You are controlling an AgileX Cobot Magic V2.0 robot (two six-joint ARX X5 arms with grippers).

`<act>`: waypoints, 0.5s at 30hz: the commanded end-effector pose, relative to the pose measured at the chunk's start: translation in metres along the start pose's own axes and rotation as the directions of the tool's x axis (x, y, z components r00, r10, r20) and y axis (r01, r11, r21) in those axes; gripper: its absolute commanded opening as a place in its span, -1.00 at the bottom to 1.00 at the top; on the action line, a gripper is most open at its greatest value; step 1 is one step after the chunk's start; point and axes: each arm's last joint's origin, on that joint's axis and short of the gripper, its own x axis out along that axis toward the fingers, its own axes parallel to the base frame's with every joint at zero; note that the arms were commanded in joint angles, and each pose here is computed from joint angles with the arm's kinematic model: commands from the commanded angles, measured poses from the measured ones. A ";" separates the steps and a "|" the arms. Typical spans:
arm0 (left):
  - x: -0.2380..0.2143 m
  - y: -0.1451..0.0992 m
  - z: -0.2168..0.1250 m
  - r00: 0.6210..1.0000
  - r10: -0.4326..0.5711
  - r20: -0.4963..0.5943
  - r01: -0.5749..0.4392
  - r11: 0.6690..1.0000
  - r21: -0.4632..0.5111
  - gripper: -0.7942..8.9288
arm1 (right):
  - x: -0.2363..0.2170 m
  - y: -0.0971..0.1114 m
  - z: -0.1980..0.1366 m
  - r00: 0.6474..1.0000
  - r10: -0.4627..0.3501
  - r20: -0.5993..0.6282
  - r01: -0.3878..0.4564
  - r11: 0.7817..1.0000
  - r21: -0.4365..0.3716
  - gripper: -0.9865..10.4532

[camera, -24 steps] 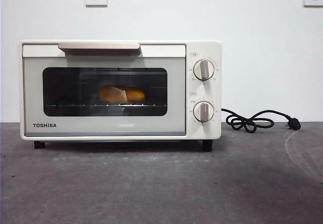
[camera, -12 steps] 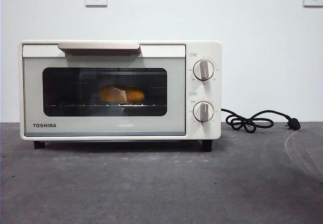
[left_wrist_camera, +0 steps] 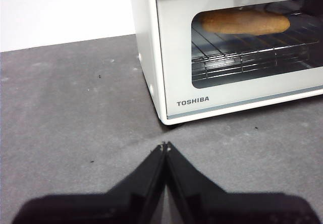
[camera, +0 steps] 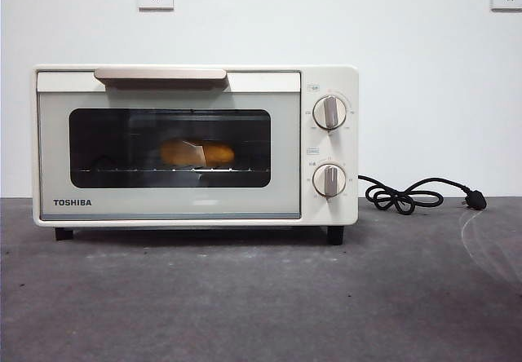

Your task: Take the corn from the table,put the corn in the oven

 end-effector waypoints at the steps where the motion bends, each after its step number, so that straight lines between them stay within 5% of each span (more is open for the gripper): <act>1: 0.001 0.000 -0.001 1.000 0.005 0.006 -0.005 1.000 0.013 -0.84 | 0.001 0.000 -0.002 1.000 -0.004 -0.005 0.004 1.000 0.011 -0.83; 15: 0.001 0.000 -0.001 1.000 0.005 0.006 -0.005 1.000 0.013 -0.84 | 0.001 0.000 -0.003 1.000 -0.007 -0.006 0.007 1.000 0.012 -0.83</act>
